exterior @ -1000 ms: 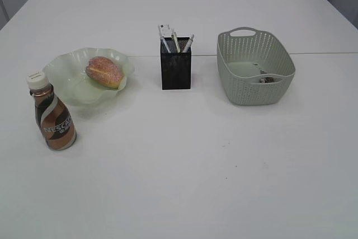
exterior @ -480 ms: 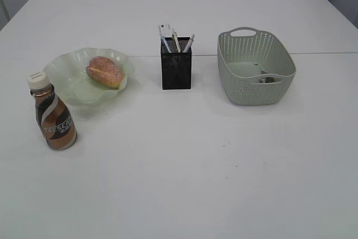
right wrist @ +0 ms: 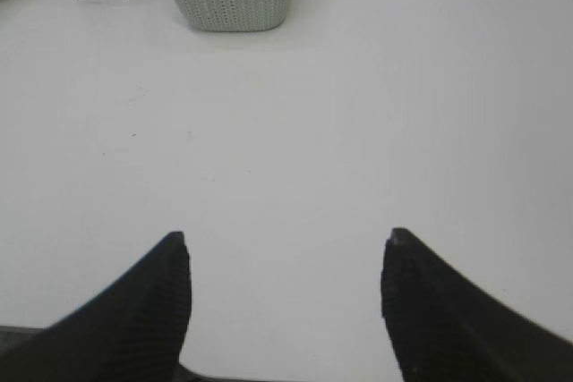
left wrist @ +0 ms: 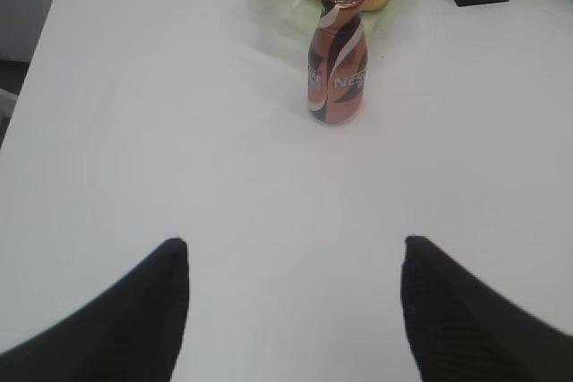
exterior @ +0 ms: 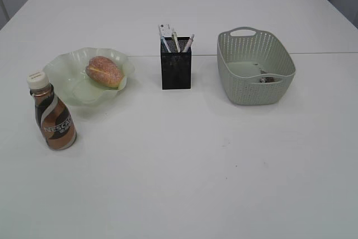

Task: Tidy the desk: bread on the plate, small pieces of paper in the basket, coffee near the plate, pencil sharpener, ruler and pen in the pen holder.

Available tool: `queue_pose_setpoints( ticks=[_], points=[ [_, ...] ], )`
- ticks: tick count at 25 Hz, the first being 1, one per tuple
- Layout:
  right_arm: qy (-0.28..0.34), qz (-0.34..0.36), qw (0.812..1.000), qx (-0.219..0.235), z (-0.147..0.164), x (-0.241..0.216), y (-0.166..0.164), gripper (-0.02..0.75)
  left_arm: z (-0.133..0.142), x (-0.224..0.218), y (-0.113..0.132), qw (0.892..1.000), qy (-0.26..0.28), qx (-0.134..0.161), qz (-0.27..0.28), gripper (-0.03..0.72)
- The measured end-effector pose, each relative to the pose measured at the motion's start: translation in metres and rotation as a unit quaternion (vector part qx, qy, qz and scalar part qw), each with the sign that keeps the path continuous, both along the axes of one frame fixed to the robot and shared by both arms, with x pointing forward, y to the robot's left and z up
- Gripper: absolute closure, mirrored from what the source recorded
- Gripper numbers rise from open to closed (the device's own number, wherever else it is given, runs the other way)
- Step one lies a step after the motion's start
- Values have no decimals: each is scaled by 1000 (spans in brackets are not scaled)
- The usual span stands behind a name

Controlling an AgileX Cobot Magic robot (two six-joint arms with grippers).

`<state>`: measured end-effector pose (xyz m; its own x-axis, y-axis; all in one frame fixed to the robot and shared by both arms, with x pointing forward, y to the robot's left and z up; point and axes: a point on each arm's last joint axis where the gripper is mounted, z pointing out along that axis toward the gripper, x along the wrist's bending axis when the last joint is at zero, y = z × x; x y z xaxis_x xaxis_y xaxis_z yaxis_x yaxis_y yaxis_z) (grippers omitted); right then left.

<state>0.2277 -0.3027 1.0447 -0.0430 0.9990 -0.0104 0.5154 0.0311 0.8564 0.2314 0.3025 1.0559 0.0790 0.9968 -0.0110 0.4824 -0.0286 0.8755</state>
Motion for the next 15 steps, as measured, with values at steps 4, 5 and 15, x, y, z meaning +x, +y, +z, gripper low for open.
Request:
queue_pose_setpoints(
  ticks=[4,5,15],
  points=[
    [0,0,1000,0,0,0,0,248,0,0,0,1000,0,0,0,146],
    [0,0,1000,0,0,0,0,248,0,0,0,1000,0,0,0,146],
    [0,0,1000,0,0,0,0,248,0,0,0,1000,0,0,0,146]
  ],
)
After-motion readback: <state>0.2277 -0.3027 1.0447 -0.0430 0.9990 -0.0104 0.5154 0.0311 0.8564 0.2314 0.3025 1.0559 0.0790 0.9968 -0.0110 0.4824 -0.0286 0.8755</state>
